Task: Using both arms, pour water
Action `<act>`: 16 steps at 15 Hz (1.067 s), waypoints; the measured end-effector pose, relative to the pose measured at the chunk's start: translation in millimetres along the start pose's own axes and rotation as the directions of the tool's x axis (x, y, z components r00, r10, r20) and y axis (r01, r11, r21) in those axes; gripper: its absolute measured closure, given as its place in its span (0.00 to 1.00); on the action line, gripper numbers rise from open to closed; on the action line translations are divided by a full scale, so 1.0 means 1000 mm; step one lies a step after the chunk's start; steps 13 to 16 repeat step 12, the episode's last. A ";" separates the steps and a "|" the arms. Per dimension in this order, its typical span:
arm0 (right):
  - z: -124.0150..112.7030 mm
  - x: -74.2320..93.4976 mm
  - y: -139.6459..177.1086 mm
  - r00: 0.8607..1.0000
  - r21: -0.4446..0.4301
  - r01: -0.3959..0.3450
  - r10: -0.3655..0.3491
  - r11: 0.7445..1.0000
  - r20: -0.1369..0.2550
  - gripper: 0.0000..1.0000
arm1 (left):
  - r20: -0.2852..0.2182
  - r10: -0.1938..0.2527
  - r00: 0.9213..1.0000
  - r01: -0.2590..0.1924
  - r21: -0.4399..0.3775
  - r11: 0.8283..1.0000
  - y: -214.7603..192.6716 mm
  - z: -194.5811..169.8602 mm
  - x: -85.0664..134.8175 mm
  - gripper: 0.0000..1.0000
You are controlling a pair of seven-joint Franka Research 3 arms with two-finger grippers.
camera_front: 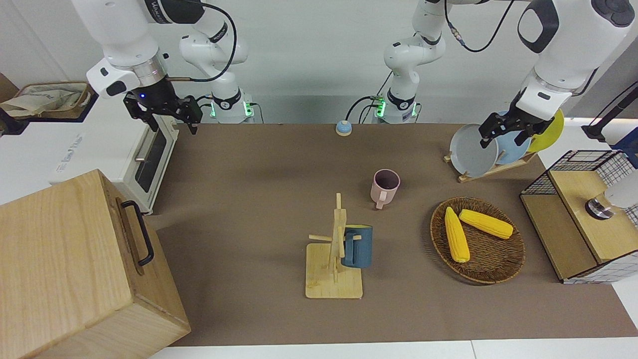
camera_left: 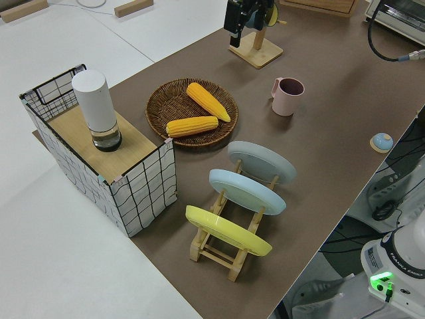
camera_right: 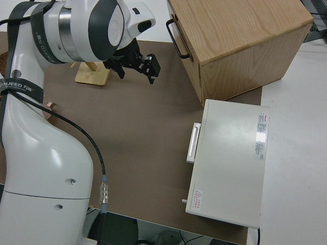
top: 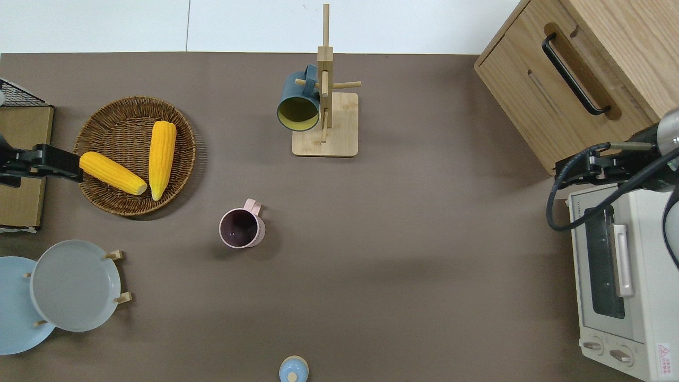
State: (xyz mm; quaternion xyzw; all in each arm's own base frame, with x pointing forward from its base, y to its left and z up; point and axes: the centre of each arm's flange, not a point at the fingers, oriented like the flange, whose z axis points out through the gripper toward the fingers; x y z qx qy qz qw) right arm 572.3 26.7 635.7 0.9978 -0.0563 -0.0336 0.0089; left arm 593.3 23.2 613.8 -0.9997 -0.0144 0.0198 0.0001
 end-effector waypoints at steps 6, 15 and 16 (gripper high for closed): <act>0.000 0.000 0.000 1.000 0.000 0.000 0.000 1.000 0.000 0.00 | 0.019 0.064 0.998 -0.065 0.014 0.998 0.049 0.004 -0.002 0.00; 0.000 0.000 0.000 1.000 0.000 0.000 0.000 1.000 0.000 0.00 | 0.020 0.103 0.995 -0.102 -0.036 0.994 0.079 0.004 -0.005 0.00; 0.000 0.000 0.000 1.000 0.000 0.000 0.000 1.000 0.000 0.00 | 0.020 0.103 0.995 -0.102 -0.036 0.994 0.079 0.004 -0.005 0.00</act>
